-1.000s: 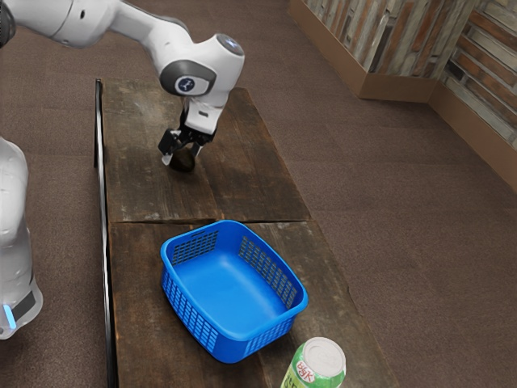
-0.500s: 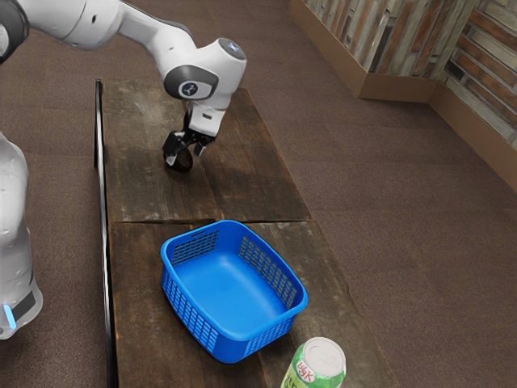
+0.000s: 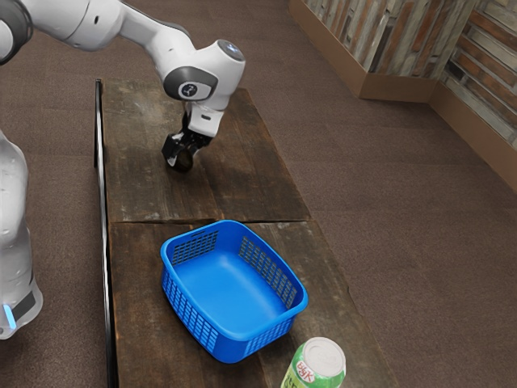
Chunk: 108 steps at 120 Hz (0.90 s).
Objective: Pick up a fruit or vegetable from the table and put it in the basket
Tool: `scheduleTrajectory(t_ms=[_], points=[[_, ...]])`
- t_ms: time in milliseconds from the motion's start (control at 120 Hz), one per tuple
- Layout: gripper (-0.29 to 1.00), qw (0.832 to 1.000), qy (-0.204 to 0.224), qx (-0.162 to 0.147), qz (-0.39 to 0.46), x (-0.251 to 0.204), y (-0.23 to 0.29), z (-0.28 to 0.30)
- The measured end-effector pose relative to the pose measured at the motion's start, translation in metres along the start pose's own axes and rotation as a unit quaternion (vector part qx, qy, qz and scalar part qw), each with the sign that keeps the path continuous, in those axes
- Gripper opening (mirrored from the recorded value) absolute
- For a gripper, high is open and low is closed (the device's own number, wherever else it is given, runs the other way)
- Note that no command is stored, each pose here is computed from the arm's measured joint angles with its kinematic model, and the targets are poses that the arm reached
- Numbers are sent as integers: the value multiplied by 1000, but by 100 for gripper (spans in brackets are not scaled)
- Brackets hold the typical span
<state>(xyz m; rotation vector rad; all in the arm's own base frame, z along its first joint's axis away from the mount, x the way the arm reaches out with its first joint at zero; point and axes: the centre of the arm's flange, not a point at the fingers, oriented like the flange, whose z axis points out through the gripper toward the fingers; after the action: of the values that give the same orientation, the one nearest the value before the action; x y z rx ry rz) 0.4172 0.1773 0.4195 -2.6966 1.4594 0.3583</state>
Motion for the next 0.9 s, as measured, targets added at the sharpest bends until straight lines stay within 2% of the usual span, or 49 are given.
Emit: scheduleTrajectory(t_ms=[75,158,258,308,525,667,900], points=[[29,1000,0,2,-2,0,-1,-2],[23,1000,1,26,-10,-3,-11,-40],[25,997,6,80,-11,4,-19,-120],[33,994,11,105,-15,4,-20,-160],[35,985,29,170,-22,3,-6,-264],[35,981,54,185,1,30,12,-297],[35,980,91,173,43,77,39,-309]])
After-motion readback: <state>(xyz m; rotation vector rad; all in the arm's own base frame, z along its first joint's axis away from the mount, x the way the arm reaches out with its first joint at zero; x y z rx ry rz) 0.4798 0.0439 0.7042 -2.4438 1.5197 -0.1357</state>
